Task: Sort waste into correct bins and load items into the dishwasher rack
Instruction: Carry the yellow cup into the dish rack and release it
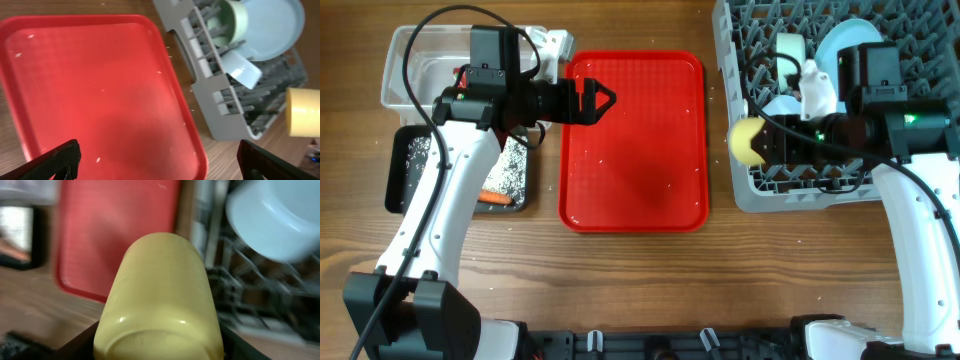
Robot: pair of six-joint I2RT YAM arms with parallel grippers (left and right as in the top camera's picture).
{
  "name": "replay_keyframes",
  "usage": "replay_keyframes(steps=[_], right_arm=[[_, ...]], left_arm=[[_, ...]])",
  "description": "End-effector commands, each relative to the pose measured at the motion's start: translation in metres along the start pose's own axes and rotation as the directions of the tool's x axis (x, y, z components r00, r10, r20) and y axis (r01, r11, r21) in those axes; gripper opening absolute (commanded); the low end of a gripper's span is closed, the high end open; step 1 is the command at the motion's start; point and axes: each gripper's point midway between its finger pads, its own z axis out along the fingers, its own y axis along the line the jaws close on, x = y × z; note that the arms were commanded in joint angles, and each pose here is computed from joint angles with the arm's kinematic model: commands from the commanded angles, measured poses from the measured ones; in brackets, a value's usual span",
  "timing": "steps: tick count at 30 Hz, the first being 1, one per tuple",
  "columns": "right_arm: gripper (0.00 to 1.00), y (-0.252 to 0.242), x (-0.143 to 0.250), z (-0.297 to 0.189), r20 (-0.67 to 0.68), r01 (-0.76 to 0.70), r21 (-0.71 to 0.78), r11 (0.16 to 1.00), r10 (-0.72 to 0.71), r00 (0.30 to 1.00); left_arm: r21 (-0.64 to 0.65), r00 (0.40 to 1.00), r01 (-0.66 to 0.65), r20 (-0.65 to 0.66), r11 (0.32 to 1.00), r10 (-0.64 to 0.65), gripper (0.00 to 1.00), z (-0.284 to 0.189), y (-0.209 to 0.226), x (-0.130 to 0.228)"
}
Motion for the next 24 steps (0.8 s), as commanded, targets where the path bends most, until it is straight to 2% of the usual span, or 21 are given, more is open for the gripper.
replay_keyframes(steps=[1, 5, 14, 19, 20, 21, 24], right_arm=[[0.51, -0.04, 0.002, -0.009, 0.02, -0.105, 0.237, 0.966, 0.103, 0.994], [0.52, -0.061, 0.009, -0.003, -0.016, -0.144, 0.346, 0.927, 0.159, 0.987], [0.52, -0.073, 0.019, 0.049, -0.206, -0.133, 0.357, 0.925, 0.216, 0.954], [0.54, -0.074, 0.029, 0.063, -0.259, -0.135, 0.347, 0.928, 0.233, 0.937], [0.59, -0.074, 0.03, 0.063, -0.259, -0.136, 0.347, 0.928, 0.234, 0.937], [0.72, -0.074, 0.029, 0.064, -0.258, -0.137, 0.347, 0.928, 0.235, 0.937], [0.98, -0.074, 0.027, 0.064, -0.25, -0.138, 0.346, 0.928, 0.233, 0.94]], left_arm=[[-0.046, 1.0, -0.016, 0.014, 0.999, 0.016, 1.0, -0.002, 0.005, -0.004], [-0.046, 1.0, -0.016, 0.014, 0.999, 0.016, 1.0, -0.002, 0.005, -0.004], [-0.046, 1.0, -0.016, 0.014, 0.999, 0.016, 1.0, -0.002, 0.005, -0.004], [-0.046, 1.0, -0.016, 0.014, 0.999, 0.016, 1.0, -0.002, 0.005, -0.004], [-0.046, 1.0, -0.016, 0.014, 0.999, 0.016, 1.0, -0.002, 0.005, -0.004], [-0.046, 1.0, -0.016, 0.014, 0.999, 0.016, 1.0, -0.002, 0.005, -0.004], [-0.046, 1.0, -0.016, 0.014, 0.999, 0.016, 1.0, -0.002, 0.005, -0.004]])
